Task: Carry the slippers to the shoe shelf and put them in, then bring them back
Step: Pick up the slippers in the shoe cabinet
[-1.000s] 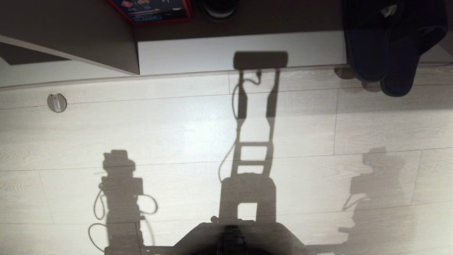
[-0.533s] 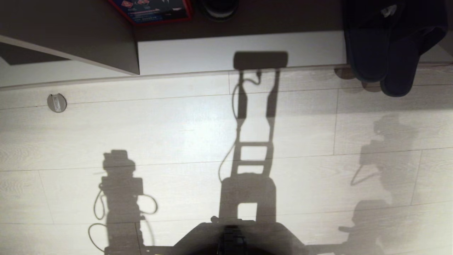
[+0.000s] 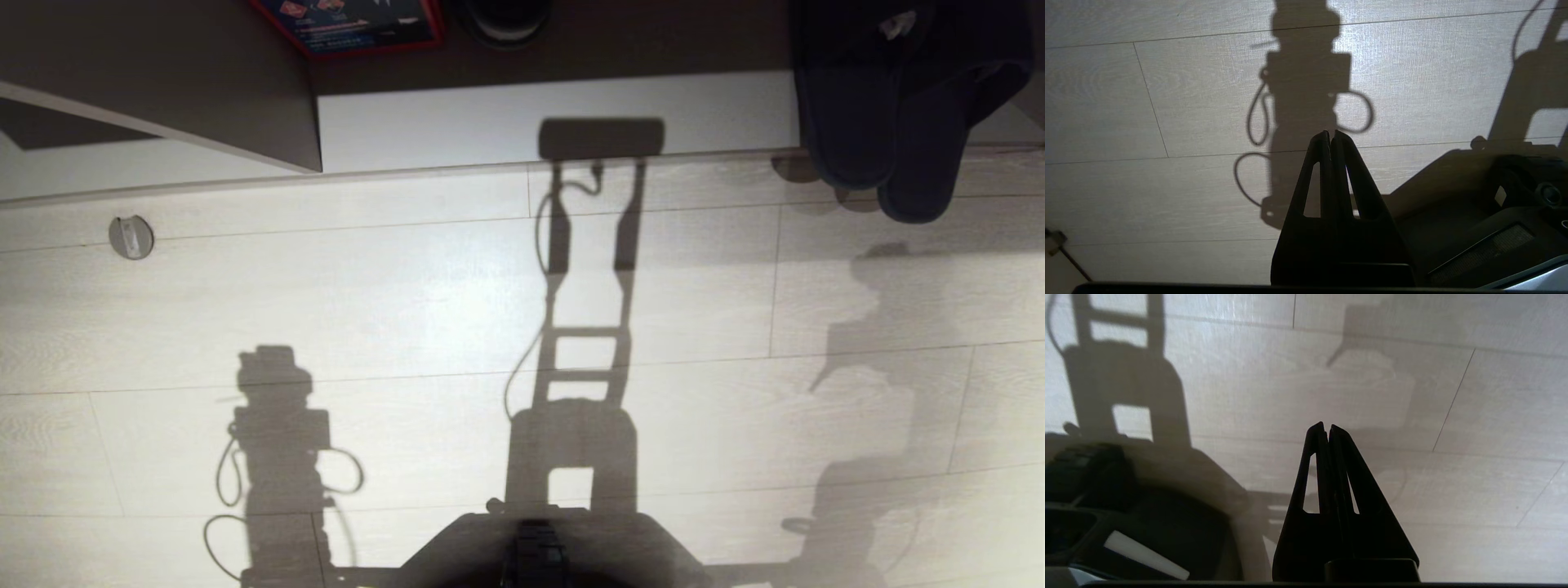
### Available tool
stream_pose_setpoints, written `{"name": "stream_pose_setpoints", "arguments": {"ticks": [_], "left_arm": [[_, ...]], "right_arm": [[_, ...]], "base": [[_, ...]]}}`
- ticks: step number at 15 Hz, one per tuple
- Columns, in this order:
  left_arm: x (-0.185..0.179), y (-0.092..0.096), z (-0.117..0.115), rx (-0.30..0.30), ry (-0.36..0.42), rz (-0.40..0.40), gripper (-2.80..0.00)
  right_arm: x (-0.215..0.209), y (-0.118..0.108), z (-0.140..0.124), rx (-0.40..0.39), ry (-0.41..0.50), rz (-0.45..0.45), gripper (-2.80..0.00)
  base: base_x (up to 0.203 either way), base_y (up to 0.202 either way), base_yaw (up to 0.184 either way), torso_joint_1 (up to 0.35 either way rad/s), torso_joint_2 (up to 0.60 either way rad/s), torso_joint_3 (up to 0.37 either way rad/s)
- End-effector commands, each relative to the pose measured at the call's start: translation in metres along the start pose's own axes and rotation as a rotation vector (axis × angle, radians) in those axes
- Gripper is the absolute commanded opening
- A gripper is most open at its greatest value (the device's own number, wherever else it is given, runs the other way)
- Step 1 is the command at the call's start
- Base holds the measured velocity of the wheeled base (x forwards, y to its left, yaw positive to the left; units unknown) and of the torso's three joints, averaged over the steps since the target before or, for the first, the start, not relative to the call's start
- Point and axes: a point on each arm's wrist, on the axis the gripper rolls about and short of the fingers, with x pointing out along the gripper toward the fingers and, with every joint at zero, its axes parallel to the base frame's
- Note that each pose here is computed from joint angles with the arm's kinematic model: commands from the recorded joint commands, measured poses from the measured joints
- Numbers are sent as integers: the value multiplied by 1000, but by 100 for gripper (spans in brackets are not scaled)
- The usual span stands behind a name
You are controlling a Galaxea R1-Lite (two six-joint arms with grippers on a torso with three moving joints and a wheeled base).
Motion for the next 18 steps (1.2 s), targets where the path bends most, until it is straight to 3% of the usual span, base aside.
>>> {"name": "stream_pose_setpoints", "arguments": {"ticks": [1,2,7,9,18], "left_arm": [[0,0,0,2,0,1,-280],[0,0,0,1,1,1,-280],[0,0,0,2,0,1,-280],[0,0,0,0,0,1,-280],[0,0,0,0,0,1,-280]], "right_arm": [[15,0,-2,-6,94,5,-280],[16,0,-2,-6,97,4,-280],[50,1,-9,-3,280,-8,-280],[72,-1,-8,4,294,-44,-280],[114,-11,2,22,-21,-163,-280]], "base": [[0,0,0,0,0,0],[0,0,0,0,0,0],[0,0,0,0,0,0],[0,0,0,0,0,0],[0,0,0,0,0,0]]}}
